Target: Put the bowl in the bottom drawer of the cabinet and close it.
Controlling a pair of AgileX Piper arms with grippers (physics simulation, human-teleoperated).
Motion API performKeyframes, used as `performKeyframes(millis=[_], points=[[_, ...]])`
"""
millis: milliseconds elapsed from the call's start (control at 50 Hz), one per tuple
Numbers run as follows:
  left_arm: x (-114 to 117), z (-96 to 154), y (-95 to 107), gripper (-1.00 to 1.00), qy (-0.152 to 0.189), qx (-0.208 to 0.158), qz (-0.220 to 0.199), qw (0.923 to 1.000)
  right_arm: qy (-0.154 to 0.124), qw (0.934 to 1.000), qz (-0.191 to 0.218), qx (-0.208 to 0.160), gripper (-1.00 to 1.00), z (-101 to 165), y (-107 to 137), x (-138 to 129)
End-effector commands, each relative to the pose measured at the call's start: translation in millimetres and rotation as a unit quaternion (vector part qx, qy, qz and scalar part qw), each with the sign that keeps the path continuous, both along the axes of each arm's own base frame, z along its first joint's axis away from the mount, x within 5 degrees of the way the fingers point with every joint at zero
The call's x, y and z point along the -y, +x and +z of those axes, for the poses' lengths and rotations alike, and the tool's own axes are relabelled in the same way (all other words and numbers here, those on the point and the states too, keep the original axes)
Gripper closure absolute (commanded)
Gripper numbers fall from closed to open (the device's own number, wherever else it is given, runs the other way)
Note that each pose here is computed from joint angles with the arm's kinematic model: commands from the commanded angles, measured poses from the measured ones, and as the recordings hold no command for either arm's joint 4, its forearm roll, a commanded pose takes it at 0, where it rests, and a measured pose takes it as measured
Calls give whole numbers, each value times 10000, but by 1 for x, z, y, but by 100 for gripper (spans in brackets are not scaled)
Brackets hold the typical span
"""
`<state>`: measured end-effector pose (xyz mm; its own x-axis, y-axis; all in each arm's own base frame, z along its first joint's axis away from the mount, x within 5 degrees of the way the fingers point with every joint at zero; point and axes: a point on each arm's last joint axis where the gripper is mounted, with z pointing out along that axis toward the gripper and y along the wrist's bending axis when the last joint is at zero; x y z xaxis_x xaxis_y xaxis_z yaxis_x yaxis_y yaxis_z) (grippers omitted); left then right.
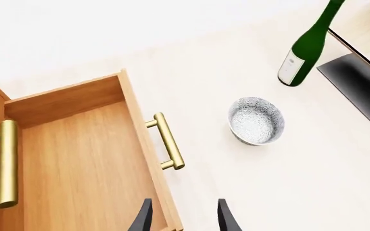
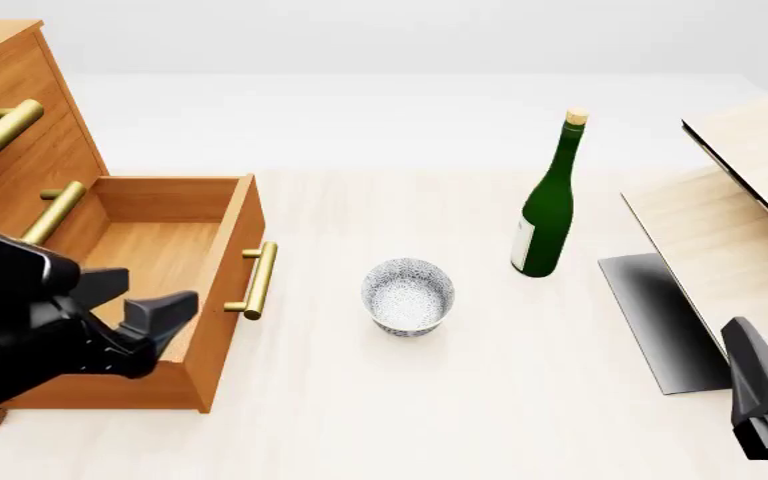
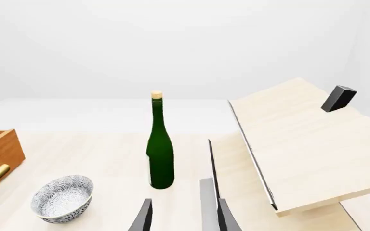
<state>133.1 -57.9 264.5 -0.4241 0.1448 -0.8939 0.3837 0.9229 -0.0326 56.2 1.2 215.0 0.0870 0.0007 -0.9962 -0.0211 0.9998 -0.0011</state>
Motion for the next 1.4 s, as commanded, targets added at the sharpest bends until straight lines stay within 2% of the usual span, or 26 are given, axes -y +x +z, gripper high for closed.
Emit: performKeyframes(millis=[20, 300, 720, 1400], points=[[0, 16, -8, -100, -86, 212, -119, 9997, 0, 10000, -1, 3, -100, 0, 0, 0], [3, 25, -9, -100, -142, 311, -214, 9992, 0, 10000, 1, 2, -100, 0, 0, 0], [4, 23, -5, -100, -141, 306, -209, 9992, 0, 10000, 1, 2, -100, 0, 0, 0], [16, 25, 0, -100, -154, 292, -471, 9983, 0, 10000, 1, 2, -100, 0, 0, 0]])
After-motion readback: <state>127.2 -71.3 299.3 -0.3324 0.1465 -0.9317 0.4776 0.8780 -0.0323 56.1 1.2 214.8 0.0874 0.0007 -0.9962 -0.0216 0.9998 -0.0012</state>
